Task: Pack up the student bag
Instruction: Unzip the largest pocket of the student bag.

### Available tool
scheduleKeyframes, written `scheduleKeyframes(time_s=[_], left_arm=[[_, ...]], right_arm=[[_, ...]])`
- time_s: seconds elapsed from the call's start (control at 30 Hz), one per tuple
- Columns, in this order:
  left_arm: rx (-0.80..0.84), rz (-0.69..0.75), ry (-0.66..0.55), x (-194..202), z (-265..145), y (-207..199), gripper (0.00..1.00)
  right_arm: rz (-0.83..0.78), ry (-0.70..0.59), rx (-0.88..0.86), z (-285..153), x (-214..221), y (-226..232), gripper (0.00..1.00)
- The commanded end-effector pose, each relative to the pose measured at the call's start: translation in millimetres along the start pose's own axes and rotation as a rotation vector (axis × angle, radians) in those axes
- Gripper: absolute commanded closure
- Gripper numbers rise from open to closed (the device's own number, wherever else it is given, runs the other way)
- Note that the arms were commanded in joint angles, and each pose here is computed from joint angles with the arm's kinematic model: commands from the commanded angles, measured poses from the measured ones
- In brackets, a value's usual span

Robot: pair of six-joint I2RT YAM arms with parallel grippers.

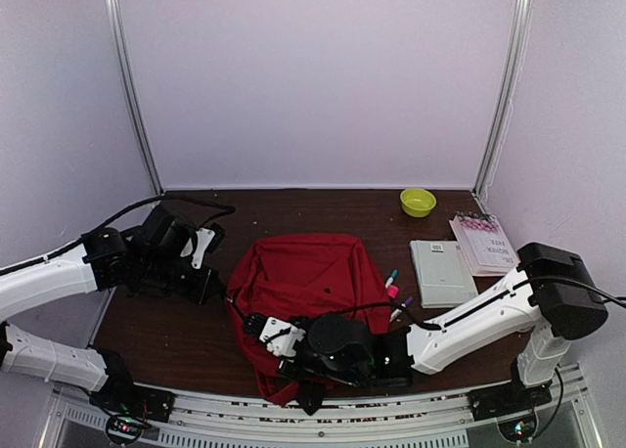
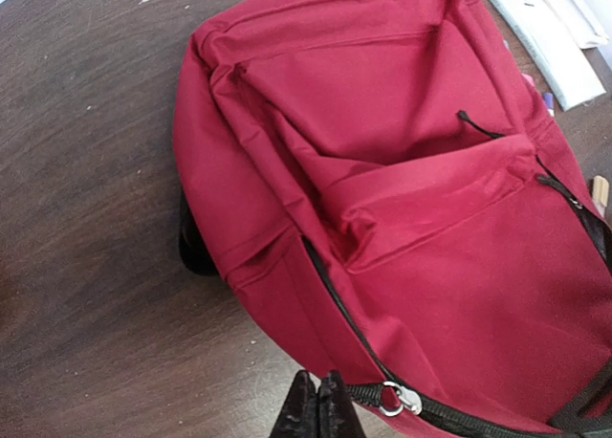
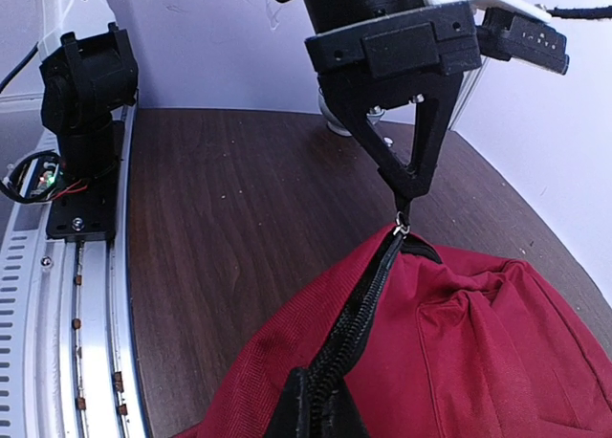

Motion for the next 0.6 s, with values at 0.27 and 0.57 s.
scheduleKeyframes(time_s=[0.27,0.57], left_arm=[[-0.078,-0.050,-0.030,-12,20,27,1.00],[-0.116,-0.117,0.046,3,45,48,1.00]], right_arm=[[0.003,-0.090,-0.080,-16,-25,19,1.00],[0.000,-0.096,-0.101,-21,-25,24,1.00]])
Point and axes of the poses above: each gripper's point midway between its finger pads, its own z axis out along the fingers, its own y axis along the line the jaws close on, x = y × z, the point moved 1 cm from there along -z, back along the fingers, and after that the axes turned 4 degrees about -z, right-handed, at the moved point
